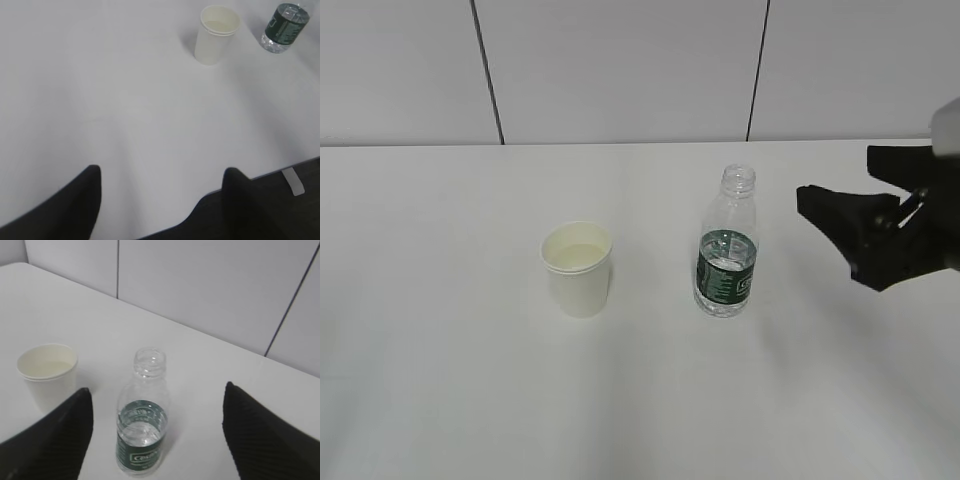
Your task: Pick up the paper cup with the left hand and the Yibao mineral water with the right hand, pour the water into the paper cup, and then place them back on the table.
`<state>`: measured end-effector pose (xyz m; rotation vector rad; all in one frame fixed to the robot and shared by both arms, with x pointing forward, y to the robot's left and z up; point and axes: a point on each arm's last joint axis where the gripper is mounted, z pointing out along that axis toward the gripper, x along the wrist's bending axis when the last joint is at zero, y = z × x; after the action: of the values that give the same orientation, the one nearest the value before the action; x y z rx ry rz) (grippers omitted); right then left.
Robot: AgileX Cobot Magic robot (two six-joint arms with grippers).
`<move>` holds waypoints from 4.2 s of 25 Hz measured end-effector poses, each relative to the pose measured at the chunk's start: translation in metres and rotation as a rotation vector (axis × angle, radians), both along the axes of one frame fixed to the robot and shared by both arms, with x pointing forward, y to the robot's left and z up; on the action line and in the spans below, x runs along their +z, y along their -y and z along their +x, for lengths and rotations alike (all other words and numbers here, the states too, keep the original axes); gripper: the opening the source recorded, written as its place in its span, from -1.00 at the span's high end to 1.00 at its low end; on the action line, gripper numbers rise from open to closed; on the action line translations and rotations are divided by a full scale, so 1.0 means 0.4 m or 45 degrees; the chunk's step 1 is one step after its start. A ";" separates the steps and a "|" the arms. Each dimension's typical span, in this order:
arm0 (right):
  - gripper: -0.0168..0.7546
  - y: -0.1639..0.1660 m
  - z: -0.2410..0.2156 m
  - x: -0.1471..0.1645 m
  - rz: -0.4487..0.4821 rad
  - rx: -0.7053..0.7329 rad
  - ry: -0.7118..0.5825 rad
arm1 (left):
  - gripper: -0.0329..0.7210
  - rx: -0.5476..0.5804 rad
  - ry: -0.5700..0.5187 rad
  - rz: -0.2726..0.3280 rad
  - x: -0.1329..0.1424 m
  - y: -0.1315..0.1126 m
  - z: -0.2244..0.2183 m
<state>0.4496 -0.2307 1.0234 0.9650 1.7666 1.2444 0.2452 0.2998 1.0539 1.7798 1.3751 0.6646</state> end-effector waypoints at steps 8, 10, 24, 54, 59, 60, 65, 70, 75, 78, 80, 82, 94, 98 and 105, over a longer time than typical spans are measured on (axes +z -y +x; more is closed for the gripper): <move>-0.58 0.055 -0.016 0.094 -0.190 -0.246 -0.200 | -0.42 0.002 -0.001 -0.002 0.000 0.000 0.000; -0.58 0.072 -0.027 0.112 -0.232 -0.318 -0.272 | -0.42 0.002 -0.001 -0.002 0.000 0.000 0.000; -0.58 0.125 -0.129 0.149 -0.554 -0.403 -0.843 | -0.42 0.003 0.001 0.000 0.000 0.000 0.000; -0.58 0.170 -0.463 0.071 -0.223 -0.290 -0.547 | -0.30 0.458 0.001 0.000 0.000 -0.006 -0.001; -0.58 0.183 -0.514 0.057 -0.172 -0.296 -0.453 | -0.30 0.459 0.001 -0.001 0.000 -0.006 -0.001; -0.58 0.185 -0.524 0.057 -0.160 -0.296 -0.423 | -0.30 0.457 0.000 -0.008 0.000 -0.005 -0.001; -0.58 0.192 -0.549 0.054 -0.114 -0.308 -0.356 | -0.30 0.458 0.001 -0.008 0.000 -0.005 -0.002; -0.58 0.193 -0.549 0.054 -0.110 -0.312 -0.357 | -0.30 0.457 0.069 -0.018 0.000 -0.004 -0.023; -0.58 0.193 -0.549 0.054 -0.108 -0.311 -0.357 | -0.30 0.457 0.141 -0.029 -0.001 -0.003 -0.045; -0.58 0.193 -0.549 0.054 -0.108 -0.312 -0.358 | -0.30 0.453 0.141 -0.035 -0.001 -0.002 -0.046; -0.58 0.193 -0.549 0.054 -0.108 -0.312 -0.358 | -0.30 0.453 0.141 -0.035 -0.001 -0.002 -0.046; -0.58 0.193 -0.549 0.054 -0.106 -0.312 -0.358 | -0.30 0.453 0.142 -0.035 -0.001 -0.002 -0.046; -0.58 0.190 -0.552 0.054 -0.080 -0.495 -0.366 | -0.30 0.447 0.141 -0.045 -0.001 0.000 -0.046; -0.58 0.188 -0.553 0.054 -0.066 -0.591 -0.370 | -0.30 0.446 0.141 -0.046 -0.001 0.000 -0.046; -0.58 0.187 -0.553 0.054 -0.063 -0.614 -0.371 | -0.30 0.445 0.141 -0.047 -0.001 0.000 -0.046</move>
<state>0.2284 -0.3056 1.0452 1.4947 1.6278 0.7796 0.2268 0.2996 1.0535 1.4625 1.6265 0.9013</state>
